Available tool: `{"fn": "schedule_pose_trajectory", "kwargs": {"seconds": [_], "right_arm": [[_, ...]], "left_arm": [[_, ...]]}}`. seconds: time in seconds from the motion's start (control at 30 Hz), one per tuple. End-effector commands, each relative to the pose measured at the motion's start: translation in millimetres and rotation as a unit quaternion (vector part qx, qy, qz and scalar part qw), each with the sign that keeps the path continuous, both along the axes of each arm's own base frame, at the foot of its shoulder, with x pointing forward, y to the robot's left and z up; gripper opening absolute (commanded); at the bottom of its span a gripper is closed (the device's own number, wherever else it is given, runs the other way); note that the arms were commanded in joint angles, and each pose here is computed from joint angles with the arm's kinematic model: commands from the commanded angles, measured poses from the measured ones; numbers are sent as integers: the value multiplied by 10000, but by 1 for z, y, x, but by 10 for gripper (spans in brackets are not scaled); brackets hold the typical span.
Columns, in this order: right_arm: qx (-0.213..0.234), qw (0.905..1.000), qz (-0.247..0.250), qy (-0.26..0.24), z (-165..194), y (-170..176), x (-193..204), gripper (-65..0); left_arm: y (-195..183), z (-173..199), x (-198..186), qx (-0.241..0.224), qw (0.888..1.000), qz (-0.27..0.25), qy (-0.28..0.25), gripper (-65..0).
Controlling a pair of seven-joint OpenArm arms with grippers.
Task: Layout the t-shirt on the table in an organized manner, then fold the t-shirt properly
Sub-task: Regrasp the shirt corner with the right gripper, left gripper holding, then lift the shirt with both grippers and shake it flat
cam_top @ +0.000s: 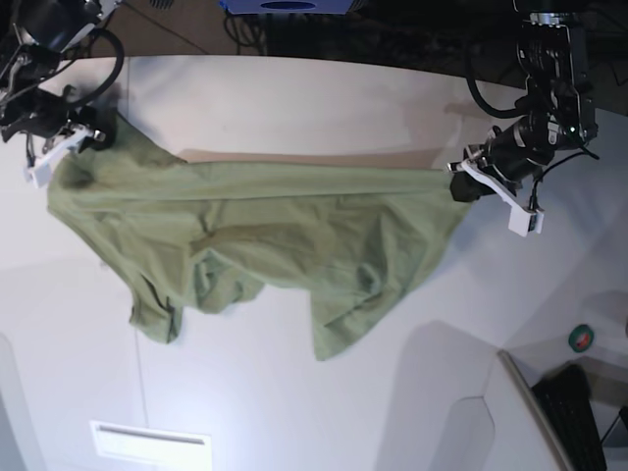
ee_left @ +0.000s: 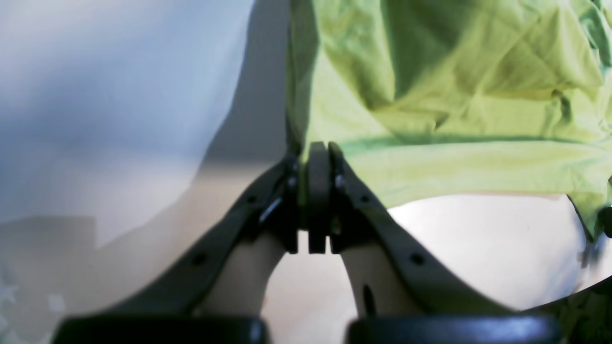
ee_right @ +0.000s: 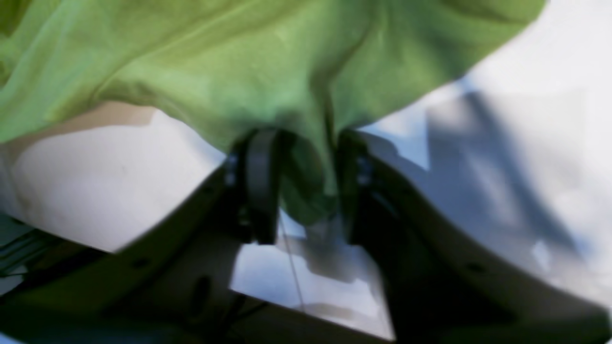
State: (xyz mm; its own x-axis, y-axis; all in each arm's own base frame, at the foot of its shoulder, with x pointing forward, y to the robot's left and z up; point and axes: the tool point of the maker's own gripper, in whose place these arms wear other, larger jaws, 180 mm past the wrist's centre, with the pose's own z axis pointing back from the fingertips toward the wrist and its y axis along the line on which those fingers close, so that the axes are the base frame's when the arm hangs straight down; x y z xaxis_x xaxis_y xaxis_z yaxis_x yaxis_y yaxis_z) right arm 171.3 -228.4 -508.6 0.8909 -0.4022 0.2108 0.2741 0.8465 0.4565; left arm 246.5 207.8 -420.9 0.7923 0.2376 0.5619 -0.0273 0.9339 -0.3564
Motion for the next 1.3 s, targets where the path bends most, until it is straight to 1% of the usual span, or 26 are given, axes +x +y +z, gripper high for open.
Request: {"fn": "schedule_pose_trajectory", "kwargs": {"seconds": [0.0, 0.03, 0.07, 0.27, 0.33, 0.4, 0.43, 0.5, 0.53, 0.6, 0.7, 0.77, 0.83, 0.97, 1.03, 1.1, 1.17, 1.27], "right_arm": [[-53, 9992, 165, 361, -8, 3, -15, -524], [-92, 9994, 132, 297, -8, 2, -14, -579], [-125, 9995, 108, 256, -7, 0, -13, -650], [-352, 9987, 114, 352, -6, -21, -24, -650], [-676, 9968, 211, 363, 5, -40, -27, -650], [-1038, 9925, 570, 312, 24, -49, -17, -650], [-1291, 9881, 796, 238, 36, -54, -9, -650], [-1719, 9775, 1223, 35, 60, -59, 12, -650], [-1898, 9721, 1375, -105, 71, -59, 23, -650], [-2132, 9638, 1555, -388, 89, -59, 46, -650], [-2432, 9504, 1780, -764, 114, -66, 83, -650], [-2524, 9464, 1779, -948, 130, -69, 112, -650], [-2566, 9448, 1746, -1049, 143, -76, 142, -650], [-2469, 9428, 1706, -1448, 169, -82, 214, -650], [-2432, 9410, 1695, -1633, 182, -83, 244, -650], [-2415, 9374, 1689, -1857, 200, -85, 274, -650], [-2460, 9310, 1630, -2146, 228, -89, 301, -650], [-2697, 9136, 1486, -2655, 286, -103, 331, -650]], "left_arm": [[3, 10, 8, 7, 9998, -1, -203, -650], [3, 10, 8, 7, 9998, -1, -203, -650], [3, 10, 8, 7, 9998, -1, -203, -650], [8, 9, 3, 41, 9998, 45, -166, -650], [4, 18, 5, 106, 9995, -76, -273, -650], [-3, 28, 11, 318, 9980, -342, -420, -650], [-7, 30, 14, 512, 9964, -490, -462, -650], [-9, 41, 35, 923, 9925, -490, -642, -650], [-12, 45, 45, 1025, 9913, -422, -705, -650], [-19, 51, 60, 1010, 9909, -317, -830, -650], [-31, 65, 89, 894, 9894, -320, -1094, -650], [-39, 72, 112, 842, 9883, -392, -1210, -650], [-47, 75, 138, 797, 9881, -472, -1228, -650], [-57, 74, 189, 722, 9901, -563, -1067, -650], [-63, 85, 219, 615, 9906, -517, -1110, -650], [-63, 104, 249, 558, 9886, -393, -1341, -650], [-67, 132, 278, 446, 9848, -267, -1658, -650], [-72, 184, 314, 359, 9783, -216, -2028, -650]]}}
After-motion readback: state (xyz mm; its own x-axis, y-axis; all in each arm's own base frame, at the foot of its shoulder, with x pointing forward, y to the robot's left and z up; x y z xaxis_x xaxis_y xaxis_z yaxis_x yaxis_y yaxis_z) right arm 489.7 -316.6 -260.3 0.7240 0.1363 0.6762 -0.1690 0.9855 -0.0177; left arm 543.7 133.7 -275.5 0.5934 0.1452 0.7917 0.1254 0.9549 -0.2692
